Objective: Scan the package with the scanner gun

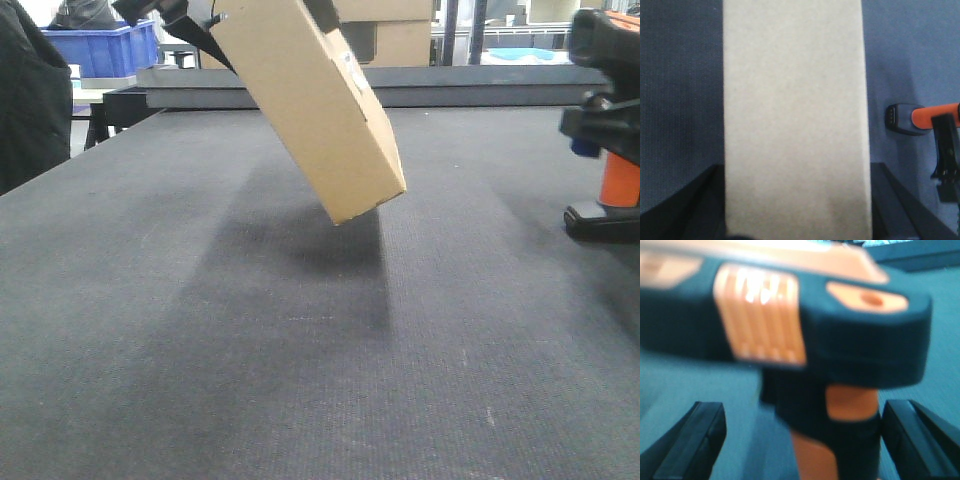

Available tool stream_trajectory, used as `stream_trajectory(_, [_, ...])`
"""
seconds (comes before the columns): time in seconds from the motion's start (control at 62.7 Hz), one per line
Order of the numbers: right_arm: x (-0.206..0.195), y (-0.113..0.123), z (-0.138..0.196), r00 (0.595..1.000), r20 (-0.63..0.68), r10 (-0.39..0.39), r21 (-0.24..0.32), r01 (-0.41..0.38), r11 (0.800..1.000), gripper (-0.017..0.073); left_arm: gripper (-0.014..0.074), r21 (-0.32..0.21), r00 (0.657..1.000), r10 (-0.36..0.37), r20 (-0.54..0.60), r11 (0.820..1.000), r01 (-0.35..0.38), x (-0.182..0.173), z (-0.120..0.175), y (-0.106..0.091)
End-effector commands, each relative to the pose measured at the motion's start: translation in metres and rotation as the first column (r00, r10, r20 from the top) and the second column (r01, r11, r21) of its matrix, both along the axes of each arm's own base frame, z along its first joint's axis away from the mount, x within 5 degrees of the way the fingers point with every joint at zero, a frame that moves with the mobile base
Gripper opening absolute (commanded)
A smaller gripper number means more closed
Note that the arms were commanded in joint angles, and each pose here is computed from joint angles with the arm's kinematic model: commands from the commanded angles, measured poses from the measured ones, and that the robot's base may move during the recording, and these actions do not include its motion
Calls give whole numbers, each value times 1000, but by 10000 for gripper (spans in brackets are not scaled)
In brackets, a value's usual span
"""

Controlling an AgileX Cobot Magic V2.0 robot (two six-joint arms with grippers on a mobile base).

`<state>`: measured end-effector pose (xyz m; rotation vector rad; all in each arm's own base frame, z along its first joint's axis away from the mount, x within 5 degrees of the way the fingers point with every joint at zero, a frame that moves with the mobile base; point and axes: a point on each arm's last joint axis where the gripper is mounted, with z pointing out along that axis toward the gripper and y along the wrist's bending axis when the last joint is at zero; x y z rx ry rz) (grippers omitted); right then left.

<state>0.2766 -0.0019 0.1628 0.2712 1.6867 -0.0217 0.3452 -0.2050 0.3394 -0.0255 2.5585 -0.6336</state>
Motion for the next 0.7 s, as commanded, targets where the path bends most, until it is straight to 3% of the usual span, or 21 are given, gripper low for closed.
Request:
stream_trajectory(0.0, [-11, 1, 2, 1000, 17, 27, -20, -26, 999, 521, -111, -22, 1000, 6, 17, 1000, -6, 0, 4, -2])
stream_trajectory(0.287, [-37, -1, 1, 1000, 15, 24, -29, -23, 999, 521, -111, 30, 1000, 2, 28, 1000, -2, 0, 2, 2])
stream_trajectory(0.399, [-47, -2, 4, 999, 23, 24, -28, -23, 999, 521, -111, 135, 999, -5, 38, 991, 0, 1, -1, 10])
stream_trajectory(0.51, [-62, -3, 9, 999, 40, 23, -27, -22, 999, 521, -111, 247, 1000, -1, 30, 969, -6, 2, -3, 21])
stream_trajectory(0.606, [-78, -3, 14, 998, 51, 29, -26, -28, 999, 517, -111, 348, 999, 3, 48, 937, -19, 1, 1, 33])
stream_trajectory(0.686, [-89, -3, 17, 998, 43, 41, -18, -40, 999, 510, -111, 400, 997, 4, 79, 916, -36, -2, 9, 41])
